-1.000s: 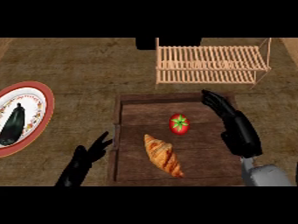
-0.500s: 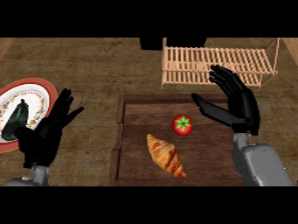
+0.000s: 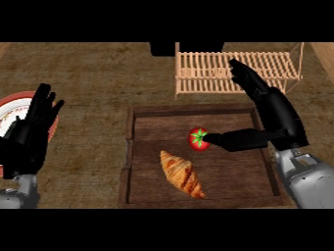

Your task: Pick the tomato from the tray and place it in the tiered shelf

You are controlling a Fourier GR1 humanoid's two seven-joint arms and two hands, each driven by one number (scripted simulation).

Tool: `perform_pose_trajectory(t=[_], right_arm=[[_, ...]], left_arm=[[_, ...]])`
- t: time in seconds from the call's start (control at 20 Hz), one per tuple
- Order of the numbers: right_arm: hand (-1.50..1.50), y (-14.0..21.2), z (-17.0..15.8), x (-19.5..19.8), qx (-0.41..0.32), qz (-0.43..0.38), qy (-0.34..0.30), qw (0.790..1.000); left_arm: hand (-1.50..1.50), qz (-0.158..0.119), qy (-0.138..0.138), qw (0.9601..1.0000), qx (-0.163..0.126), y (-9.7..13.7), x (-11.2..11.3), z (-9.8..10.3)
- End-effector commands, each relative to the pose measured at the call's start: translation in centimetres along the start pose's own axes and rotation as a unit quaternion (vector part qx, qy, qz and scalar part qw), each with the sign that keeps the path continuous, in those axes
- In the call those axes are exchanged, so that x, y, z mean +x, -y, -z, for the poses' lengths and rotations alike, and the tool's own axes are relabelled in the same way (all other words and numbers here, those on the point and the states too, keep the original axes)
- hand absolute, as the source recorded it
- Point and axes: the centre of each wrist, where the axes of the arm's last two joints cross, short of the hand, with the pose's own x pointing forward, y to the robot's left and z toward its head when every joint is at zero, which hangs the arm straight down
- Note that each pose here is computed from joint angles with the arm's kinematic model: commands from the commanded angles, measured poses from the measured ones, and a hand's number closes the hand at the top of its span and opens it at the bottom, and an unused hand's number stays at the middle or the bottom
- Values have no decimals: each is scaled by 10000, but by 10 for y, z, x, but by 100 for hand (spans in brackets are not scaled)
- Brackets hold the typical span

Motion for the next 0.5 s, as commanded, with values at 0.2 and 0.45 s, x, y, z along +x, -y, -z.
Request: perform_pose_trajectory(t=[0.2, 0.45], right_arm=[[-150, -17, 5, 62, 738, -2785, -958, 9528], [-150, -51, 15, 93, 739, -3879, -1635, 9041]], left_arm=[[0, 12, 3, 10000, 46, 3, -3, 0], [0, -50, 47, 10000, -8, 2, 16, 3]])
